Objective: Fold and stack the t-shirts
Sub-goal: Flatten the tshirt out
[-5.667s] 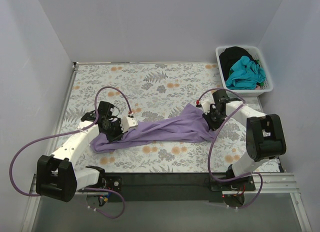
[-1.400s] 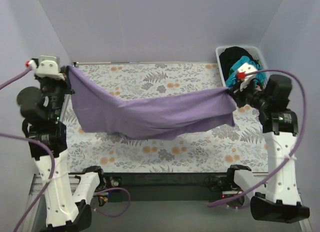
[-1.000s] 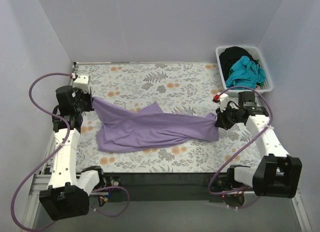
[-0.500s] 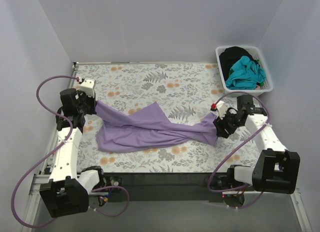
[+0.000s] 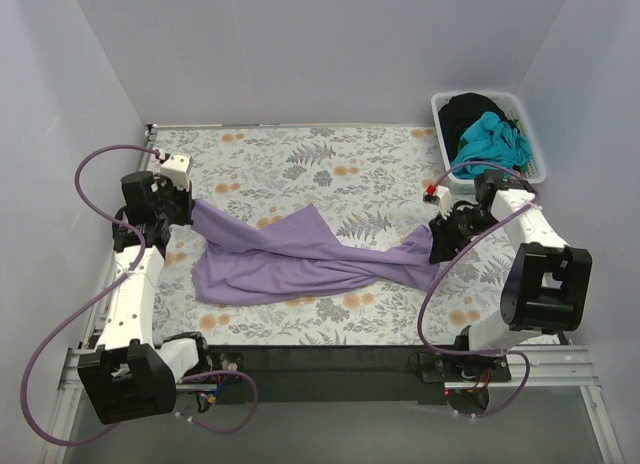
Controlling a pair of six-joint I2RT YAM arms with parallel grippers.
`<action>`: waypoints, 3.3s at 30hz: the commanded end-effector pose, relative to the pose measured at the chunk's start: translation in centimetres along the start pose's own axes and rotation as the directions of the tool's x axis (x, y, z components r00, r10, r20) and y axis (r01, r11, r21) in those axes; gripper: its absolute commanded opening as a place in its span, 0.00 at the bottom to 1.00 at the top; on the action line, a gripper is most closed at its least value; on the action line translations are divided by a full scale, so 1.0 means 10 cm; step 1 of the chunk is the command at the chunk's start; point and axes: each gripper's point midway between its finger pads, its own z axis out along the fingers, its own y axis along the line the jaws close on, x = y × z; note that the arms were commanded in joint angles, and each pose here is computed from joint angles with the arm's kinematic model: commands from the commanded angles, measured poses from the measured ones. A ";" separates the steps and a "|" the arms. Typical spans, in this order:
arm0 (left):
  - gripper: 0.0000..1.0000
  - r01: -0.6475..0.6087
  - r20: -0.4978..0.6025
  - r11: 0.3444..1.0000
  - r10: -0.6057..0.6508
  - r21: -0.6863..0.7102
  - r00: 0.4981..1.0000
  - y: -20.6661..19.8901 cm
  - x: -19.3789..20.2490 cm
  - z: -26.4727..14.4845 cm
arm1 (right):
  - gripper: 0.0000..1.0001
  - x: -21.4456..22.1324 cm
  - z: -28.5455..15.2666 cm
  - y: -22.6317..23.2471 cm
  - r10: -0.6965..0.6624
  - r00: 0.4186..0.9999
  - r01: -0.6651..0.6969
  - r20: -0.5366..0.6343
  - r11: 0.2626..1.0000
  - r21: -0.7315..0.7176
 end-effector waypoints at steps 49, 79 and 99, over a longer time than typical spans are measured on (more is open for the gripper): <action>0.00 0.005 0.002 1.000 -0.005 0.026 1.000 -0.01 -0.11 0.00 | 0.33 0.10 0.03 -0.04 -0.004 0.999 0.003 -0.052 1.000 -0.017; 0.00 0.167 0.732 0.968 0.025 -0.188 0.681 0.35 -3.26 -2.37 | 0.01 -2.52 -3.70 0.97 -0.695 0.571 -0.017 0.436 0.522 0.853; 0.00 0.127 0.685 0.824 0.362 -0.552 0.632 0.54 -3.15 -3.28 | 0.01 -2.30 -4.67 2.18 -0.918 0.271 -0.235 0.290 0.229 0.945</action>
